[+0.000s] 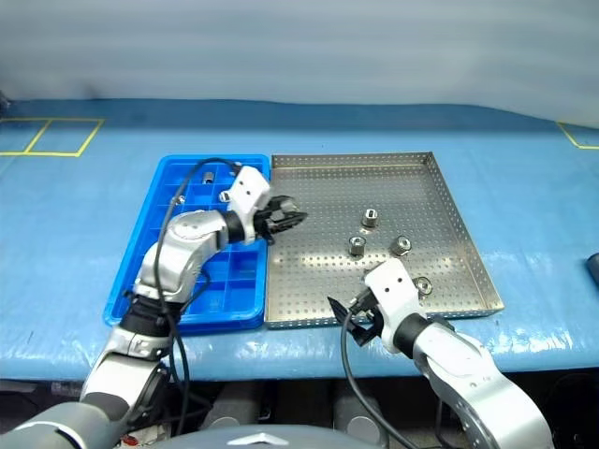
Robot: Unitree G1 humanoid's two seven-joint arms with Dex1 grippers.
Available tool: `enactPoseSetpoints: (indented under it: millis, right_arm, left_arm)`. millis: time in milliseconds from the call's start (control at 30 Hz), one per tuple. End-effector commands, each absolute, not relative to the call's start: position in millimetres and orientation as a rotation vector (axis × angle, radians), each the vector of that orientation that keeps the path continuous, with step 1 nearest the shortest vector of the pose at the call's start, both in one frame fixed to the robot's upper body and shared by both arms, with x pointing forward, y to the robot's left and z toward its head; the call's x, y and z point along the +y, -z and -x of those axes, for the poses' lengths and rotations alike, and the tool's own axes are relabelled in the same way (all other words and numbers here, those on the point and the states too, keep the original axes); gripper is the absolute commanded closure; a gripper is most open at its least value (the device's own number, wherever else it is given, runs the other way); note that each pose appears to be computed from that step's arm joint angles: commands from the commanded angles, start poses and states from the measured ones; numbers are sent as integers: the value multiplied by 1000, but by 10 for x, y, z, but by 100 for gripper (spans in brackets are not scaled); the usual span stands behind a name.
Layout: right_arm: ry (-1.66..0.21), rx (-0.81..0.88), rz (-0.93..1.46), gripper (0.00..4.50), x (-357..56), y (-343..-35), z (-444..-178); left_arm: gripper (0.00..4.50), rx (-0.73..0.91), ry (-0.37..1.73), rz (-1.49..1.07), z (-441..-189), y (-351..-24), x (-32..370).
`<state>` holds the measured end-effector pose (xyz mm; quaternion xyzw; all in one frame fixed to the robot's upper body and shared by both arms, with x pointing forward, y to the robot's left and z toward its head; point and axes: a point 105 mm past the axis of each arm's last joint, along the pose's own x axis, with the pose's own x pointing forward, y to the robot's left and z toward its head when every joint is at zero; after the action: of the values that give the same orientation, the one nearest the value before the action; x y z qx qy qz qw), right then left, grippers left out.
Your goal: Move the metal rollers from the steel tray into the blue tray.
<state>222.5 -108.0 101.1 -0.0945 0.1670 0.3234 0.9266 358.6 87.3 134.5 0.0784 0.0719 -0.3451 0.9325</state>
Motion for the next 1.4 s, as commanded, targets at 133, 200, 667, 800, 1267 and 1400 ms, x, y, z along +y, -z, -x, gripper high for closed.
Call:
enactPoseSetpoints:
  millis: [133,200,667,800,1267,1400]
  right_arm:
    - [-834,210,230,0,-762,-1218,-2388]
    - [-889,190,236,0,-656,-1247,-2430]
    - [-1012,163,244,0,-410,-1248,-2465]
    - [-998,163,241,0,-426,-1246,-2462]
    - [-915,185,227,0,-548,-1198,-2407]
    - [-897,192,226,0,-590,-1194,-2384]
  left_arm:
    - [263,55,325,-162,-3514,-1619,1482]
    - [263,51,219,-167,-3474,-1630,1655]
    - [263,168,-35,-191,-3393,-1281,2035]
    - [263,189,-3,-181,-3458,-1201,1976]
    - [190,256,77,-181,-3558,-990,1850]
    - [70,174,86,-140,-3586,-1171,1833]
